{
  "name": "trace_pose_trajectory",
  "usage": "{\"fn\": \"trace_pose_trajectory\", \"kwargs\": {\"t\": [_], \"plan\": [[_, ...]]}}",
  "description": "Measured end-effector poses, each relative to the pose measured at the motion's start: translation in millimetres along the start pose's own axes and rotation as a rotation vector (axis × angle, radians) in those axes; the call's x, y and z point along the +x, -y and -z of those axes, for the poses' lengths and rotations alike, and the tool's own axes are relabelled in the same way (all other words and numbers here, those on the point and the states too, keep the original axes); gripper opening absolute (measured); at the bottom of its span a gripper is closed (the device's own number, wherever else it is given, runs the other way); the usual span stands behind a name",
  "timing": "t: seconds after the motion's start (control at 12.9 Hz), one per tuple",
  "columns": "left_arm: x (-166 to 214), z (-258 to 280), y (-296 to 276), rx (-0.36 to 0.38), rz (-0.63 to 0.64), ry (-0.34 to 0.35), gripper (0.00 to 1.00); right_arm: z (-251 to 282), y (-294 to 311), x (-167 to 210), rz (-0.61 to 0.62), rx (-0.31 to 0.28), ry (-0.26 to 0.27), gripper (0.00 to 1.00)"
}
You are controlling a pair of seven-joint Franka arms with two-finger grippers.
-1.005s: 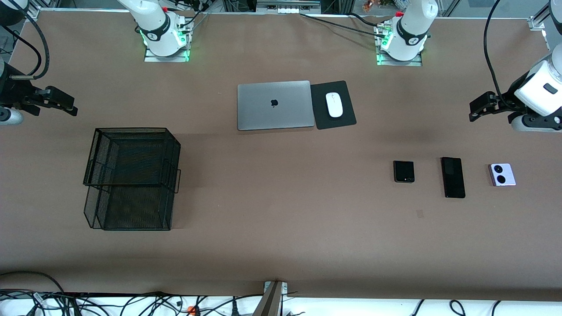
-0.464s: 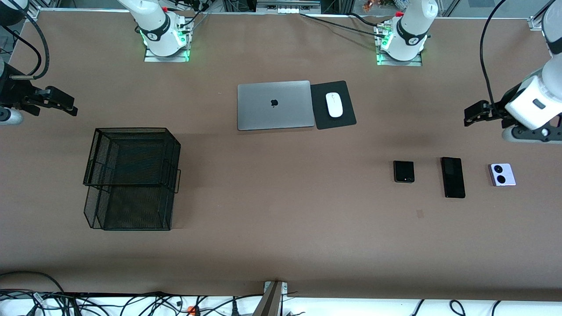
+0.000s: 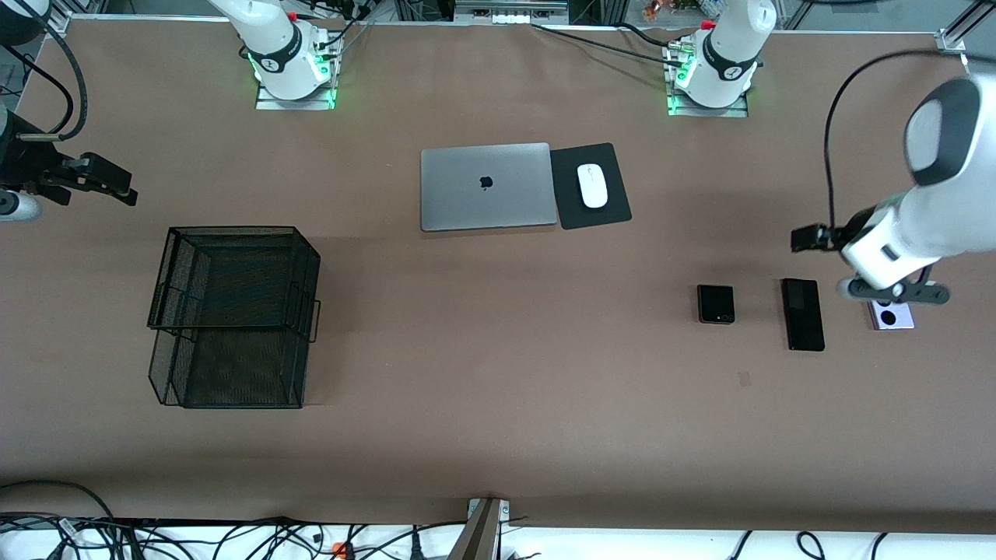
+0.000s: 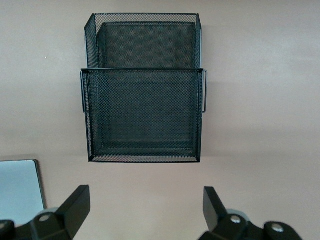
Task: Place phones with both arms
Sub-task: 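Reach the left gripper down to the small black flip phone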
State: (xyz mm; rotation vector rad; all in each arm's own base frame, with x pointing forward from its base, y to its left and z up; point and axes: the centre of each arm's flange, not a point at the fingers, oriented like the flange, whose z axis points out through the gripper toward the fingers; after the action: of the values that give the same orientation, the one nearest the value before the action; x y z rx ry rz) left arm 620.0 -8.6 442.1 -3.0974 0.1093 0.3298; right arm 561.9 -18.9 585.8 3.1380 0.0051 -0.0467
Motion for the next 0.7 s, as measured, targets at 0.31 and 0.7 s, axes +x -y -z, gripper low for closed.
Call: {"fn": "trace_pose_trajectory", "kwargs": {"t": [0.31,0.7], "plan": [[39.7,-73.6,-5.0,0.003,-0.010,-0.063,1.00,0.2,0.0,0.0,0.000,0.000,0.000,1.00],[49.9,-178.2,-15.4,-0.004,0.012,-0.155,1.00,0.4,0.0,0.0,0.000,0.000,-0.001,1.00]]}}
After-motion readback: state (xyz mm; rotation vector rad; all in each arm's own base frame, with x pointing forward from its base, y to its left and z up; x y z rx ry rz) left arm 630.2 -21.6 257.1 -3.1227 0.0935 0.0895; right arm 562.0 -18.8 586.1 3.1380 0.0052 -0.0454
